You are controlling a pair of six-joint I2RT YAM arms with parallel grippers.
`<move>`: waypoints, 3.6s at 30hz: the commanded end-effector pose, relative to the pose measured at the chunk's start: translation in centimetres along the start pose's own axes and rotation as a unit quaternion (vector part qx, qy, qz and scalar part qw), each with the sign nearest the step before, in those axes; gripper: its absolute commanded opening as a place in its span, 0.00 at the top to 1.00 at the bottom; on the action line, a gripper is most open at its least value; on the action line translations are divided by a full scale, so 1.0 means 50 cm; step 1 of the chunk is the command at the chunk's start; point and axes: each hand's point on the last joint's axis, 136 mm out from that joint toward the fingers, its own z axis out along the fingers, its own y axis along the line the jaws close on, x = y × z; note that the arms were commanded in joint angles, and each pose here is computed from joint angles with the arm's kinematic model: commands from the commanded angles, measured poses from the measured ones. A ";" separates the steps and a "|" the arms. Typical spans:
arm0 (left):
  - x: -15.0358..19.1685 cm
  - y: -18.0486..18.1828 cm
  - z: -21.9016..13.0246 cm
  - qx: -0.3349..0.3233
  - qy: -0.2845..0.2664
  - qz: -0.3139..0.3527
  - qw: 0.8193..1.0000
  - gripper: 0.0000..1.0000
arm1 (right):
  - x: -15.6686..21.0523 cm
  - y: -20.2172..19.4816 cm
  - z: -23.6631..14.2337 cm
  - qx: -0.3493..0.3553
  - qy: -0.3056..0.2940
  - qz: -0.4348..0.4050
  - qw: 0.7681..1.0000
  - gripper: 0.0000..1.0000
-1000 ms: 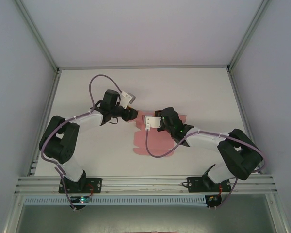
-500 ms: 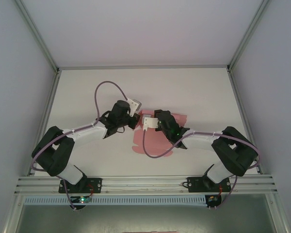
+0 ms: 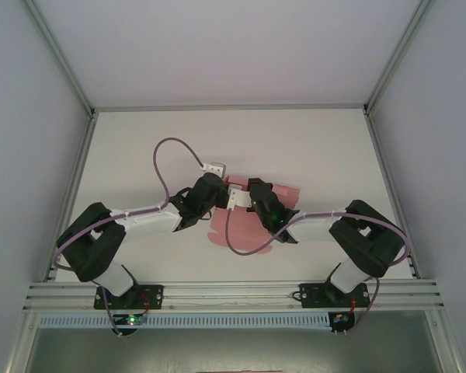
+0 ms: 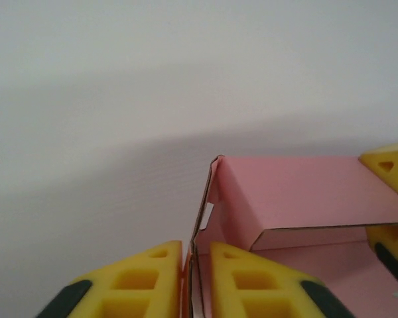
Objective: Assemble paper box
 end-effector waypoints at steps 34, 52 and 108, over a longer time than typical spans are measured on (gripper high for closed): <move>0.048 0.076 -0.054 0.130 0.075 0.025 0.988 0.17 | -0.013 0.095 -0.032 -0.094 -0.035 -0.031 0.995 1.00; 0.098 -0.016 -0.037 0.245 0.062 0.087 0.964 0.34 | -0.009 0.104 -0.032 -0.106 -0.029 -0.035 0.993 1.00; 0.084 -0.003 -0.035 0.227 -0.037 0.075 0.970 0.57 | 0.002 0.206 -0.122 -0.124 0.022 -0.082 0.989 1.00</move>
